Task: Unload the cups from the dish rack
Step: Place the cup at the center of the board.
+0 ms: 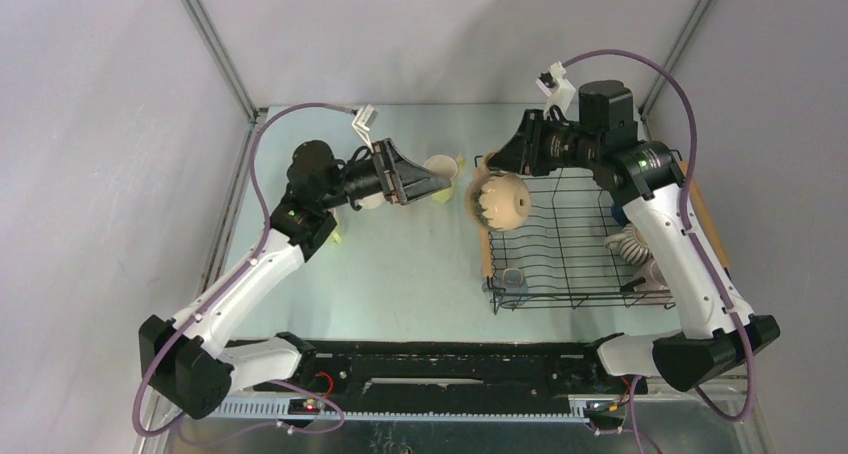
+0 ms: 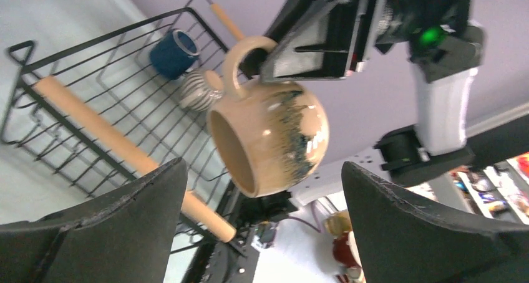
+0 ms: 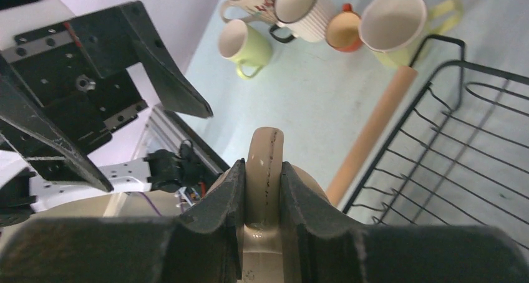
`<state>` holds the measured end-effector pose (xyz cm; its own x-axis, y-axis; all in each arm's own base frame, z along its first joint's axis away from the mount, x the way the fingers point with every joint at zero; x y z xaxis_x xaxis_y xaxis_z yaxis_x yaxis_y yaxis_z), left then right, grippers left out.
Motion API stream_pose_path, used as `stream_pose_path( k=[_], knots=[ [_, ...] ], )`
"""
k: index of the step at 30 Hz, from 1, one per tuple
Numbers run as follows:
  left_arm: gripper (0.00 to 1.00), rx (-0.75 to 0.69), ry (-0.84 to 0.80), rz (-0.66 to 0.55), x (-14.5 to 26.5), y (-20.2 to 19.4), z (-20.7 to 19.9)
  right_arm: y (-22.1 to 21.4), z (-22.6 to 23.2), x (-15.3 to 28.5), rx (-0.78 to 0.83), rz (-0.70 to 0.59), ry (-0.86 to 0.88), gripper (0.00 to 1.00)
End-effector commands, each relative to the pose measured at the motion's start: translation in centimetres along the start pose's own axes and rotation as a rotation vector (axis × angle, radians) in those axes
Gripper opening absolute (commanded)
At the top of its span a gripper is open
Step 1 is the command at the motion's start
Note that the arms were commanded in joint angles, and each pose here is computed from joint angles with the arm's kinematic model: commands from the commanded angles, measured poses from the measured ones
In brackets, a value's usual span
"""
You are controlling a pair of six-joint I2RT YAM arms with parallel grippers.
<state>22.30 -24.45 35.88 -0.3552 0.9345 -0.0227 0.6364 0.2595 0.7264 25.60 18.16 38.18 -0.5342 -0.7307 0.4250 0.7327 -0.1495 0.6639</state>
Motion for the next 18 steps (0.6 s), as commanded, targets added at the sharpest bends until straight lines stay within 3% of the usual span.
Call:
stream_pose_path(
  k=[1,9,18],
  knots=[
    [1.00,0.068,-0.147,-0.013,-0.3,0.1,-2.5,2.8,4.6,1.0,0.024,-0.105,0.238,0.00],
    [0.98,0.134,-0.160,0.012,-0.4,-0.7,-2.7,3.5,5.3,0.4,0.004,-0.111,0.326,0.00],
    [0.95,0.160,-0.310,0.027,-0.3,-0.5,-5.6,3.7,5.8,-0.5,-0.009,-0.100,0.426,0.00]
  ],
)
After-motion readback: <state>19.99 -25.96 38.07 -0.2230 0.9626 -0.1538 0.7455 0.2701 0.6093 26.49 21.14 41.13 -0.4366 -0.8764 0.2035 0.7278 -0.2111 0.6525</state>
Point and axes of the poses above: each gripper's point midway between its finger pads, its own x axis back along the fingers, its own z axis along the line the jaws close on, y = z × x, the point moved 5 cm from there along x, back along the fingers, and after that the axes turned 4 degrees about -x, right-handed, at the moved point
